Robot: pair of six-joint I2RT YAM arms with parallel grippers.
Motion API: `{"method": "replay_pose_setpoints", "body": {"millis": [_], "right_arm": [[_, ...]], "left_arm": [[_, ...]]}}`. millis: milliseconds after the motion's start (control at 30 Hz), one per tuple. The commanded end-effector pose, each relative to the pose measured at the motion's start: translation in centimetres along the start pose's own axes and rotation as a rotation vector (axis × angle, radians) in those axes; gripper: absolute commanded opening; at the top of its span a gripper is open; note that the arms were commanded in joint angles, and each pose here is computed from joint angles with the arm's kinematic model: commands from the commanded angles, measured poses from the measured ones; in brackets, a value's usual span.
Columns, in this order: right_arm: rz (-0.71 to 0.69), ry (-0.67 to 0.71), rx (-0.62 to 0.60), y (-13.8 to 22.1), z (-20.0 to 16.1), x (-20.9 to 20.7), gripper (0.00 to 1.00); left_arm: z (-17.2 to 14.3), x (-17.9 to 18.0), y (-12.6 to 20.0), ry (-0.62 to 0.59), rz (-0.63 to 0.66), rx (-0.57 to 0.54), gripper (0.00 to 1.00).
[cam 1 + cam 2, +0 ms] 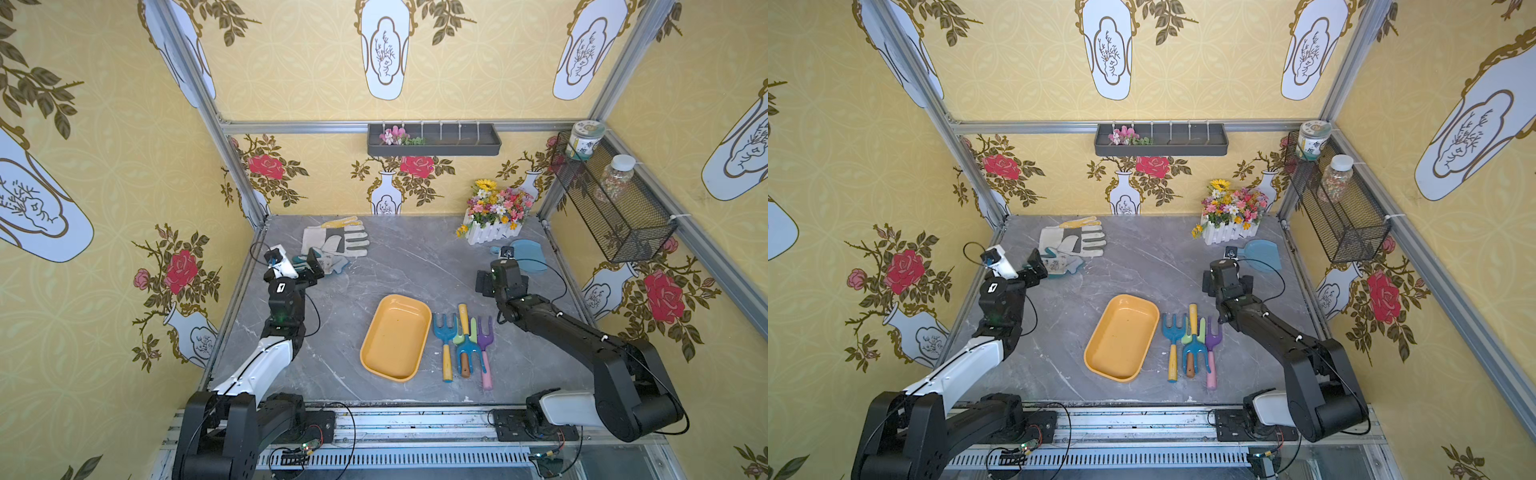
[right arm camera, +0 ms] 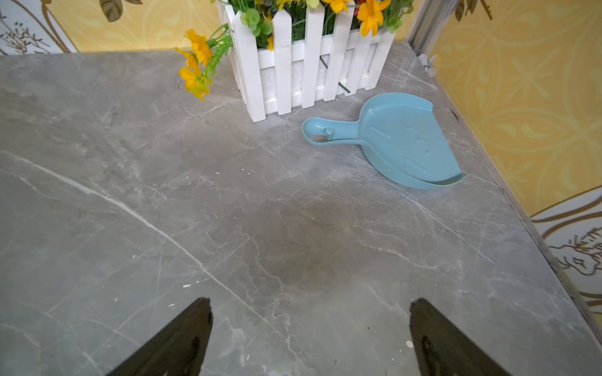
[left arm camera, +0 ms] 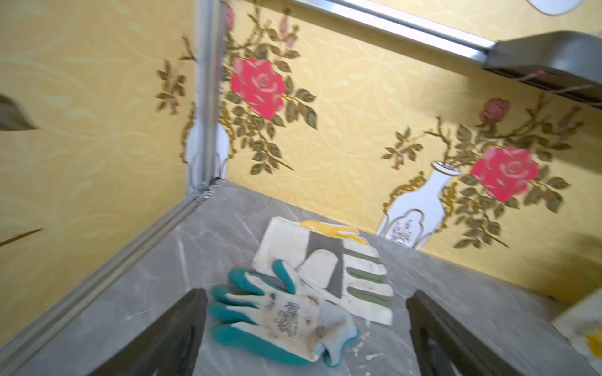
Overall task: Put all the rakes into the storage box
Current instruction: Pick up the rake at the center of the board.
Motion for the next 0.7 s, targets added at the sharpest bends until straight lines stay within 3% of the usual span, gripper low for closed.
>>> {"method": "replay_pose_setpoints", "body": {"millis": [0,133,200,267,400,500,633,667], "right_arm": [[-0.061,0.025,0.099,1.6,-1.5,0.9,0.97],[-0.023,0.073,0.076,3.8,-0.9,4.4,0.97],[0.022,0.086,0.081,4.6,-0.9,6.2,0.93],[0.08,0.112,0.095,5.1,-1.2,8.2,0.88],[0.11,0.19,0.13,6.0,-2.4,11.0,0.85],[0.111,0.166,0.166,6.0,-3.5,11.5,0.82],[0.104,0.139,0.184,5.7,-4.5,11.5,0.82],[0.098,0.14,0.183,5.6,-4.5,11.6,0.77]], "left_arm": [[-3.3,-1.2,-1.1,0.116,-0.053,0.233,1.0],[-5.3,-0.9,-2.7,0.451,0.017,0.348,1.0],[-6.7,-3.9,-3.0,0.488,-0.18,0.473,1.0],[-8.1,-5.6,-3.5,0.562,-0.212,0.555,1.0],[-11.4,-8.8,-3.8,0.521,-0.194,0.621,1.0],[-13.1,-11.5,-3.4,0.439,-0.221,0.647,1.0],[-15.2,-15.8,-2.4,0.251,-0.214,0.668,1.0],[-15.9,-16.9,-1.9,0.194,-0.225,0.68,1.0]]}}
Point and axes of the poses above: each gripper's point midway between its finger pads, its own y axis back along the fingers, its own x axis along the line the jaws close on, z = x × y, the point moved 3 cm from there along y, back along the fingers, and after that the axes turned 15 degrees about y, right-handed, at the moved point
